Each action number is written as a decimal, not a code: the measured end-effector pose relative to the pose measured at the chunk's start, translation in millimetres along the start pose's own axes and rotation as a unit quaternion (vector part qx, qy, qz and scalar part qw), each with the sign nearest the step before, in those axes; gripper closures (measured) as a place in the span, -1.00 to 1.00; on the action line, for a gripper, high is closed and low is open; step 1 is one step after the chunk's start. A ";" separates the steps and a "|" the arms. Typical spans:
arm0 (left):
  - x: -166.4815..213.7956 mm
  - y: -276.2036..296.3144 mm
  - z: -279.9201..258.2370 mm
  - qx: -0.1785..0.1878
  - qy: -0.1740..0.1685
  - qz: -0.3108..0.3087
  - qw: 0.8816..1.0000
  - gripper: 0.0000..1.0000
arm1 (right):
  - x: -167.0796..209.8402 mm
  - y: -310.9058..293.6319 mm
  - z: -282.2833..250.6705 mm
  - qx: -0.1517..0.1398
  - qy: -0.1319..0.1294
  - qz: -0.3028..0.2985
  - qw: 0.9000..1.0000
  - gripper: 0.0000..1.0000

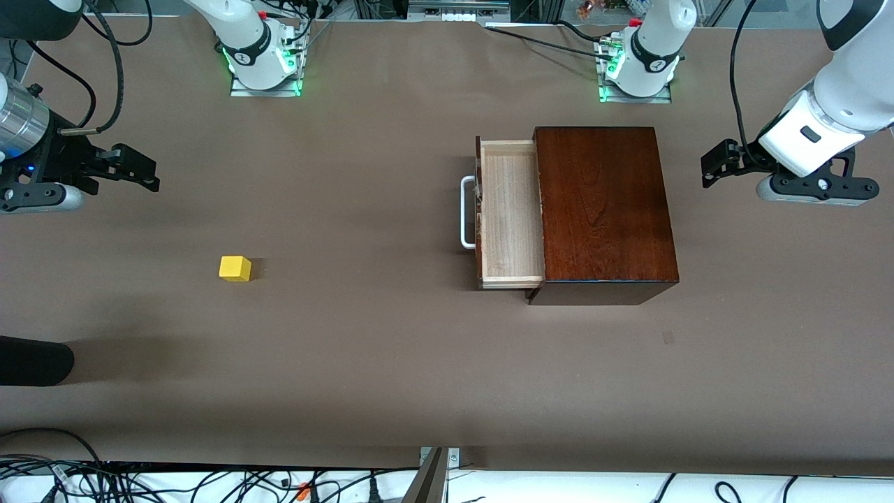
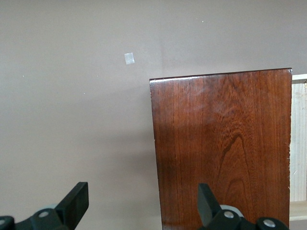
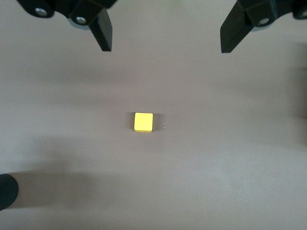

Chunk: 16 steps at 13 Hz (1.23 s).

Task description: Open drawer, take yellow block, close drawer

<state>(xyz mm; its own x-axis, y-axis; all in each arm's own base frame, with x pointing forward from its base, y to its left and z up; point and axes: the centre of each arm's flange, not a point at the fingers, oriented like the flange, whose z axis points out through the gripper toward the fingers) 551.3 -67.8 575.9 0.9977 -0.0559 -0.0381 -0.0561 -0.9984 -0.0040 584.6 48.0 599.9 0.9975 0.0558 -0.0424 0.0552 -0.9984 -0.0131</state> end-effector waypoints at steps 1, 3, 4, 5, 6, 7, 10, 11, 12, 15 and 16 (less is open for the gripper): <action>0.0 0.3 -0.1 0.000 0.000 0.000 1.000 -1.00 | 0.2 0.9 -0.1 0.000 0.001 0.001 1.000 -1.00; -0.2 9.0 1.8 0.000 -0.003 0.009 1.000 -1.00 | 0.6 1.5 -0.4 0.000 0.003 0.001 1.000 -1.00; 0.6 26.7 7.4 0.001 -0.008 0.027 1.000 -1.00 | 0.7 1.6 -0.5 0.000 0.003 0.001 1.000 -1.00; 1.3 55.0 16.7 0.002 -0.016 0.053 0.998 -1.00 | 0.8 1.8 -0.5 0.000 0.003 0.002 1.000 -1.00; 2.4 88.6 28.8 0.002 -0.025 0.080 0.996 -1.00 | 0.8 1.9 -0.5 0.000 0.003 0.002 1.000 -1.00; 4.7 117.8 39.2 0.002 -0.032 0.101 0.994 -1.00 | 0.8 2.0 -0.5 0.000 0.003 0.002 1.000 -1.00; 23.5 138.6 49.1 -0.004 -0.033 0.116 0.993 -1.00 | 0.9 2.4 -0.6 0.000 0.004 0.002 1.000 -1.00; 27.3 136.2 46.3 -0.005 -0.030 0.116 0.993 -1.00 | 0.9 2.9 -0.6 0.000 0.004 0.003 1.000 -1.00; 27.8 138.2 44.0 -0.006 -0.028 0.120 0.992 -1.00 | 0.9 3.3 -0.6 0.000 0.004 0.003 1.000 -1.00; 16.5 185.1 57.3 -0.018 -0.043 0.173 0.984 -1.00 | 1.0 4.3 -0.7 0.000 0.004 0.004 1.000 -1.00; 8.1 217.1 71.5 -0.019 -0.055 0.211 0.976 -1.00 | 1.0 4.4 -0.7 0.000 0.004 0.004 1.000 -1.00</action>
<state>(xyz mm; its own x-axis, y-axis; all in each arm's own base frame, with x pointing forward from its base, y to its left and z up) 544.4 -284.6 503.2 0.8761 -0.4626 -0.1359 -0.4569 -0.8866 0.0725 585.9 43.6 600.5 0.9983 0.0479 -0.0342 0.0474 -0.9988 -0.0127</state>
